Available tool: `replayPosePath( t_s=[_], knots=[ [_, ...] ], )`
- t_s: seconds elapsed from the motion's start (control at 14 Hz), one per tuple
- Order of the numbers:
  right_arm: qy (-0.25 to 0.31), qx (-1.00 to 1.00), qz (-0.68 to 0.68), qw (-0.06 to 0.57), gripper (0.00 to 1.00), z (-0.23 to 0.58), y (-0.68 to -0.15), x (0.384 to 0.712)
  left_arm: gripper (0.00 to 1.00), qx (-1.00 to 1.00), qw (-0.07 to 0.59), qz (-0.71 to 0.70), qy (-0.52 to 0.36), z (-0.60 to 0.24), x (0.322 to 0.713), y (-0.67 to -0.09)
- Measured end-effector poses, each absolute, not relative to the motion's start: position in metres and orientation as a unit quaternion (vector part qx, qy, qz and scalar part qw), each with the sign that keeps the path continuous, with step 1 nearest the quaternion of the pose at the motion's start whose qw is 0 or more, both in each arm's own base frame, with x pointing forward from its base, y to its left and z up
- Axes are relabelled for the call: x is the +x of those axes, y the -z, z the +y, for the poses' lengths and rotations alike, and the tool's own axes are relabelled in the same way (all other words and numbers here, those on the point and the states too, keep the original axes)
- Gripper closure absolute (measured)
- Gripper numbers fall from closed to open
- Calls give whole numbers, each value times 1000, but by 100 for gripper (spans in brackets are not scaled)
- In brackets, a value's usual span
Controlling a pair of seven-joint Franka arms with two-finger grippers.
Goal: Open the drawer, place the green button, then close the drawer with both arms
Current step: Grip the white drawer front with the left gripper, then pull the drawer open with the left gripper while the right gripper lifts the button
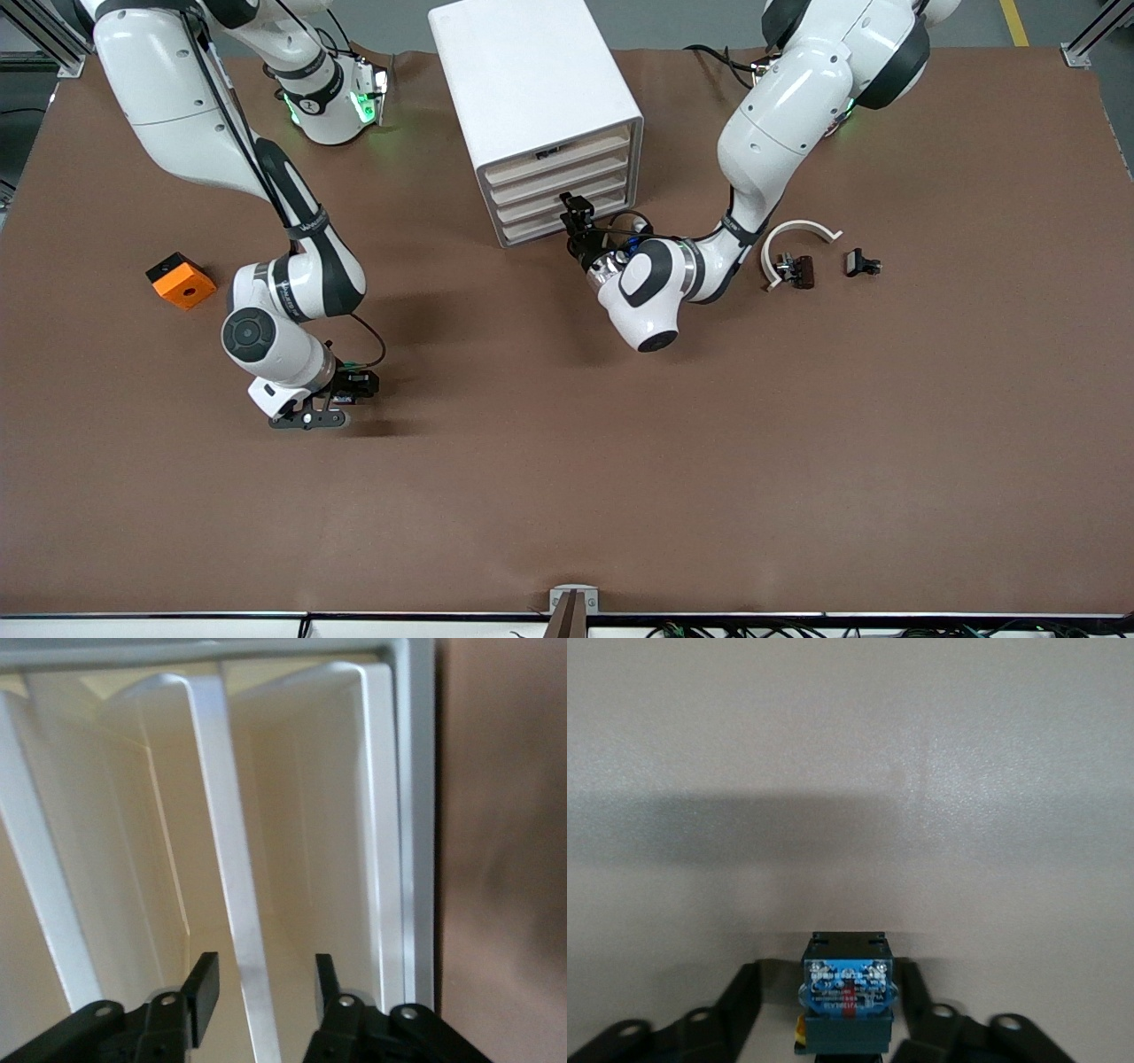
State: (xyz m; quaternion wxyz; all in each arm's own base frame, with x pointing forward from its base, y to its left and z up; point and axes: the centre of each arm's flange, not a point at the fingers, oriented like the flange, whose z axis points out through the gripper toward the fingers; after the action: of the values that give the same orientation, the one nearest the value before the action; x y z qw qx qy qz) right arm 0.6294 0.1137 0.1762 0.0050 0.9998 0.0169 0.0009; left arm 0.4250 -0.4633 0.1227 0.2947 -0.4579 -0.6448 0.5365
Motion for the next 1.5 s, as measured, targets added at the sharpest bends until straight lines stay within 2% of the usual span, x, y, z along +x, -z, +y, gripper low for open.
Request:
replayPosePath(
  t_s=[0.07, 0.14, 0.21, 0.43, 0.57, 0.86, 1.14, 1.5],
  knots=[
    [-1, 1000, 17, 5, 46, 114, -176, 629, 58, -455, 299, -645, -536, -463, 425, -123],
    [-2, 1000, 18, 4, 56, 115, -177, 630, 59, -452, 303, -646, -535, -463, 425, -124],
    [-2, 1000, 18, 4, 59, 116, -177, 629, 62, -450, 306, -647, -534, -463, 424, -124],
    [-2, 1000, 18, 4, 59, 116, -177, 629, 66, -449, 310, -647, -533, -464, 422, -124],
    [-1, 1000, 18, 5, 59, 116, -177, 630, 85, -447, 310, -648, -533, -463, 423, -124],
    [21, 1000, 18, 10, 59, 116, -187, 629, 86, -442, 314, -651, -531, -463, 424, -125],
    [62, 998, 5, 21, 59, 123, -231, 626, 86, -442, 304, -657, -530, -458, 436, -127],
    [104, 993, -38, 43, 59, 166, -268, 608, 86, -438, 257, -678, -532, -430, 489, -135]
  ],
)
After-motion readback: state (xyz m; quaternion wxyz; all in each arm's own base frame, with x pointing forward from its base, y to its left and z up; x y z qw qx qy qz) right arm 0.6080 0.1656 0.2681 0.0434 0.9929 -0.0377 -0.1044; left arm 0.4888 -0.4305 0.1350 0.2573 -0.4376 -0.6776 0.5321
